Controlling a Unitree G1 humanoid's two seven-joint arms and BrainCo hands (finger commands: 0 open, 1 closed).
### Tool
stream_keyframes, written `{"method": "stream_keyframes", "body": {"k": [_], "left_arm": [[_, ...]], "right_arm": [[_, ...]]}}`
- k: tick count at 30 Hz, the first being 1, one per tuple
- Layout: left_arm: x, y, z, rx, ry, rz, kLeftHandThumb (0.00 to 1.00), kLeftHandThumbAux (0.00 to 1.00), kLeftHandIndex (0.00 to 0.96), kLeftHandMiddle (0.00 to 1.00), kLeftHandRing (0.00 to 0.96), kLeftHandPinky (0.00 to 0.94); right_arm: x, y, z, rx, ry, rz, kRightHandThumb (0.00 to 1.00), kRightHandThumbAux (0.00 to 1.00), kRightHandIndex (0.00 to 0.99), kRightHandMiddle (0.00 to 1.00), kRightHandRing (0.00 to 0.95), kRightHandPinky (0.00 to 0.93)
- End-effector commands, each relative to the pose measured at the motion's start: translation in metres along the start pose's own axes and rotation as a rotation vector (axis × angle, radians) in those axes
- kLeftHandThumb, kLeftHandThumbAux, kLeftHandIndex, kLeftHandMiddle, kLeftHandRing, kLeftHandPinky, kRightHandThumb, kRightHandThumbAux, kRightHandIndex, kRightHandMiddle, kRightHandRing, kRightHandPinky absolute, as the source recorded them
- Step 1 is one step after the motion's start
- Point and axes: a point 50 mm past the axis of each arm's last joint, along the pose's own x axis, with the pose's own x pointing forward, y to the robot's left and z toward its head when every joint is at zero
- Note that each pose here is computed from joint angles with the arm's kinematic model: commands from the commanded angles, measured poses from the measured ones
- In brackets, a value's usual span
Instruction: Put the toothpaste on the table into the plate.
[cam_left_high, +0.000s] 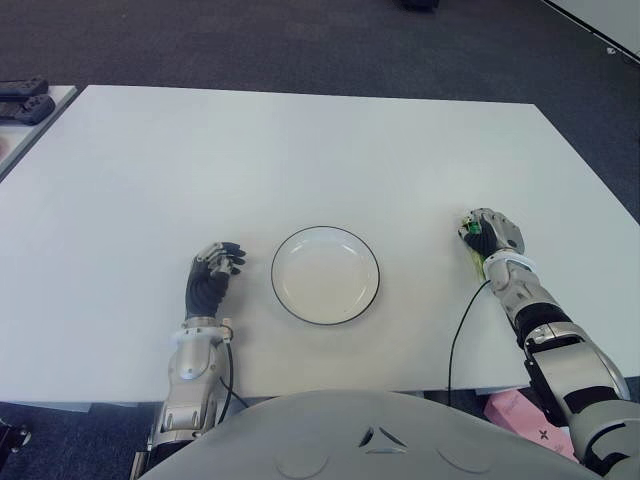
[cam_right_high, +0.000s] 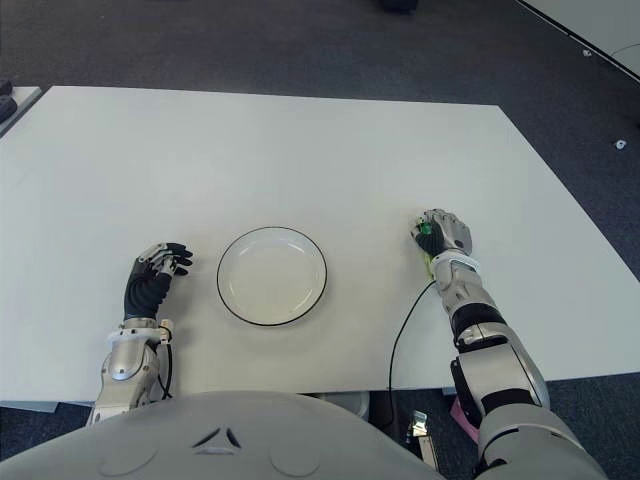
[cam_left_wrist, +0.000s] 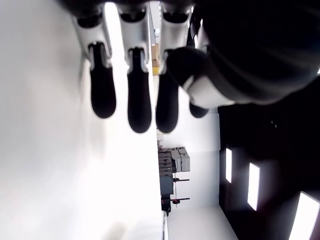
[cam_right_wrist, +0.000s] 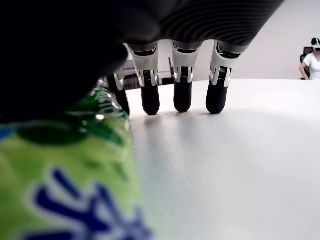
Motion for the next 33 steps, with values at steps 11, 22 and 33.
{"method": "stream_keyframes", "body": {"k": [11, 22, 33], "left_arm": [[-0.002, 0.002, -0.009, -0.002, 0.060, 0.015, 0.836, 0.680, 0.417, 0.466, 0.497, 0.493], [-0.001, 0.003, -0.009, 0.008, 0.059, 0.020, 0.836, 0.679, 0.419, 0.464, 0.496, 0.494], [0.001, 0.004, -0.008, 0.009, 0.059, 0.013, 0.836, 0.680, 0.416, 0.465, 0.496, 0.493]], "right_arm": [[-0.033, 0.060, -0.009, 0.014, 0.016, 0.255, 0.846, 0.679, 0.481, 0.416, 0.431, 0.451], [-0.030, 0.057, -0.005, -0.020, -0.007, 0.253, 0.979, 0.665, 0.467, 0.454, 0.453, 0.428], [-0.028, 0.048, 0.002, -0.001, -0.067, 0.217, 0.999, 0.664, 0.436, 0.494, 0.485, 0.417]]}}
